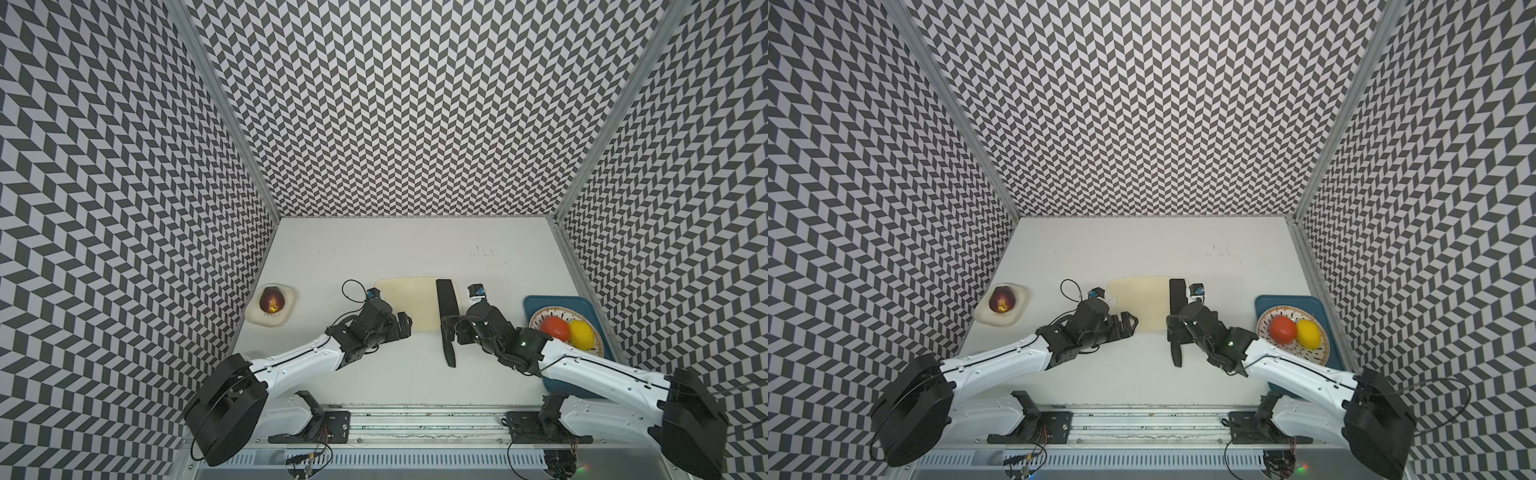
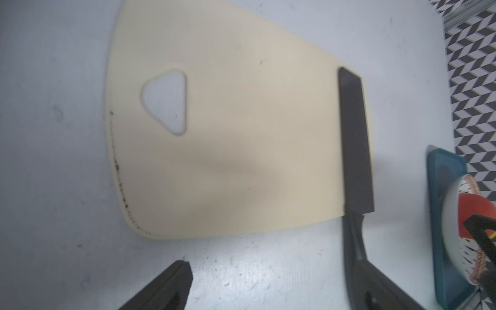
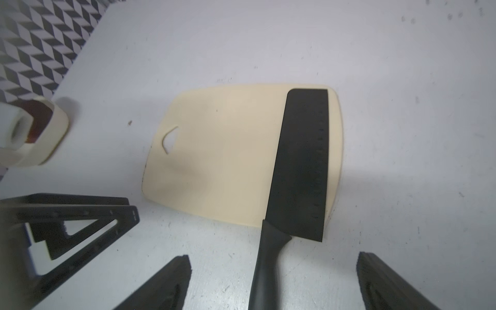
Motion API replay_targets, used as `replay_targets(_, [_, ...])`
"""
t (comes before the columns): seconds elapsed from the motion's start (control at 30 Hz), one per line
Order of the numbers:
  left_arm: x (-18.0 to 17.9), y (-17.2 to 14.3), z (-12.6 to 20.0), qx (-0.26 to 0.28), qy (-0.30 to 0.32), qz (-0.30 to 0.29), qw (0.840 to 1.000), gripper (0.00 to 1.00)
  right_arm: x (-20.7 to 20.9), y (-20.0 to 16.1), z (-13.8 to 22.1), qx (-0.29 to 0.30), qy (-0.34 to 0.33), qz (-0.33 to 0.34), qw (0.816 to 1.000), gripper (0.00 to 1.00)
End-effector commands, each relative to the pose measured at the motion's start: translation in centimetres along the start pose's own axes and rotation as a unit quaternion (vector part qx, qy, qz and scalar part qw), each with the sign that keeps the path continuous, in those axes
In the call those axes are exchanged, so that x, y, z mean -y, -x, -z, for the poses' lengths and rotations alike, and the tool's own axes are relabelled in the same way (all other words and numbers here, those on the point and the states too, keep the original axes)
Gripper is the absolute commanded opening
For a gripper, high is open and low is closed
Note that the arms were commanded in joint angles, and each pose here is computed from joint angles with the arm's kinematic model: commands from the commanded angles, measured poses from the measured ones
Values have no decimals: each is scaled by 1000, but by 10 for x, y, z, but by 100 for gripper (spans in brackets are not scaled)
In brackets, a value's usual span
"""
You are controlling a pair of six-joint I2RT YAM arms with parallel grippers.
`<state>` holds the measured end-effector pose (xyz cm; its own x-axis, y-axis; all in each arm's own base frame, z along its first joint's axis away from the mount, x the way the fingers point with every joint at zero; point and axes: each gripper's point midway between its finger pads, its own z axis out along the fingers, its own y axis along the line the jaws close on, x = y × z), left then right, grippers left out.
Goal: Align the knife with the edge of the cutting board
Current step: Reset both arms
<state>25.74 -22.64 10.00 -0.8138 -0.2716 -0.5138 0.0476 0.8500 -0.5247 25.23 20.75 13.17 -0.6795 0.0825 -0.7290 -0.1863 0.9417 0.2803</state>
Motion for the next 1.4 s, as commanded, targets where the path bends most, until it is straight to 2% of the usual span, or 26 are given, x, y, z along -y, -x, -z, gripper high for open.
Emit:
replay_targets(0.0, [25,52,25,74,-4,-13,997,100,15,45,15,111,-34,-44,992,100])
replay_targets(0.2, [29,125,43,163,17,18,986,100,35,105,52,280,-77,-67,955,100])
replay_targets(0.37, [-9,174,43,244,69,35,967,100,39,137,67,346,-118,-9,931,100])
replay_targets(0.43, [-29,187,46,278,107,36,954,100,45,146,63,354,-138,17,925,100])
replay_targets(0.53, [-55,199,58,321,138,36,936,100,72,159,46,340,-155,5,927,100])
replay_targets(0.6, [-75,207,76,373,144,31,916,100,99,160,30,332,-164,5,929,100])
replay_targets(0.67, [-98,213,94,410,186,20,893,100,124,154,18,327,-191,0,926,100])
replay_targets(0.73, [-119,217,108,420,243,-3,874,100,135,147,7,319,-207,29,924,100])
replay_targets(0.8, [-143,218,115,415,290,-9,863,100,147,143,0,315,-232,57,918,100])
replay_targets(0.87, [-166,220,116,402,310,-5,861,100,160,141,-8,291,-264,82,916,100])
replay_targets(0.97, [-194,219,109,384,330,-20,862,100,188,135,-11,291,-293,64,908,100])
replay_targets(1.07, [-219,216,99,371,348,-24,861,100,206,129,-6,325,-273,28,905,100])
replay_targets(1.2, [-241,215,92,367,356,-26,859,100,197,131,-2,342,-232,82,907,100])
replay_targets(1.27, [-246,216,91,378,341,-21,860,100,196,130,-2,351,-222,91,905,100])
replay_targets(1.37, [-245,218,90,398,305,-26,865,100,211,128,-2,360,-233,62,901,100])
